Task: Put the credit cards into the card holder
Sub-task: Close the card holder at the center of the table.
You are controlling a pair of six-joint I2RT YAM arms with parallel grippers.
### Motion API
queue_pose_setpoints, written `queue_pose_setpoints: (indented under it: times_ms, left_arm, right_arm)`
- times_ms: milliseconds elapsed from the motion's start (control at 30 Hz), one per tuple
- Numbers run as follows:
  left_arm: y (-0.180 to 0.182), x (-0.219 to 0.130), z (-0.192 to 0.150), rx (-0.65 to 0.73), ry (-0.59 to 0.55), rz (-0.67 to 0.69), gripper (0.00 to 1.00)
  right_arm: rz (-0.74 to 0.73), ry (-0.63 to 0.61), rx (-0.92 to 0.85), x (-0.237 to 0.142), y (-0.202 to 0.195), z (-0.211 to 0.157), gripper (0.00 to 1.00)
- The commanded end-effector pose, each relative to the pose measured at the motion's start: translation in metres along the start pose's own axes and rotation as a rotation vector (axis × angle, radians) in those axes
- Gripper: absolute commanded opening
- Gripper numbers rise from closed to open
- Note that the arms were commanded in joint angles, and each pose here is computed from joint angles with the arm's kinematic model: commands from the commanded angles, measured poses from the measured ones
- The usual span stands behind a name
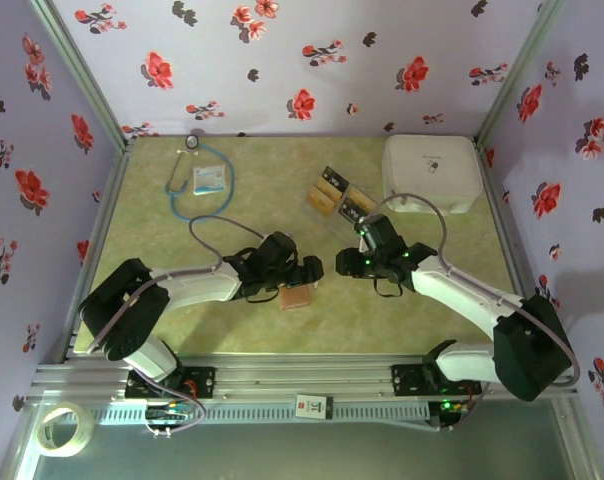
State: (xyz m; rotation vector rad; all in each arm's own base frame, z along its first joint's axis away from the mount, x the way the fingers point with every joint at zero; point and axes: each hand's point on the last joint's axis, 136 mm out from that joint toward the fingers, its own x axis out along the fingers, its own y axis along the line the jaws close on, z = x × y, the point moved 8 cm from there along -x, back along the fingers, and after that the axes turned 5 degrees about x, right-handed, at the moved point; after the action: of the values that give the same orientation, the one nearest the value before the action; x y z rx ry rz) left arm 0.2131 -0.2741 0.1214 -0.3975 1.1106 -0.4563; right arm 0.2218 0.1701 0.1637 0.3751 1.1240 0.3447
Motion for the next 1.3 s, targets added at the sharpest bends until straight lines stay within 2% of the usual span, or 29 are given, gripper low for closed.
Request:
queue_pose_setpoints:
  times_ms: [0, 400, 700, 933, 1133, 1267]
  left_arm:
    - [-0.007, -0.012, 0.01, 0.063, 0.002, 0.033, 1.0]
    - [-0.006, -0.032, 0.048, 0.1, 0.004, 0.036, 1.0]
    - [0.037, -0.063, 0.072, 0.038, -0.042, 0.11, 1.0]
    - [0.074, -0.082, 0.069, -0.025, -0.064, 0.169, 1.0]
    - [0.095, -0.083, 0.064, -0.066, -0.059, 0.209, 1.0]
    - [0.102, -0.084, 0.063, -0.075, -0.057, 0.223, 1.0]
  right_arm:
    - [-0.009, 0.006, 0.009, -0.005, -0.004, -0.004, 0.46]
    - [0.09, 0.006, 0.029, -0.009, 0.014, -0.003, 0.46]
    - [0.137, 0.042, -0.088, 0.004, 0.062, -0.018, 0.43]
    - [0.214, 0.082, -0.182, 0.013, 0.109, -0.029, 0.19]
    - [0.257, 0.14, -0.273, 0.027, 0.148, -0.045, 0.12]
    - [0.216, 0.166, -0.288, 0.043, 0.145, -0.05, 0.04]
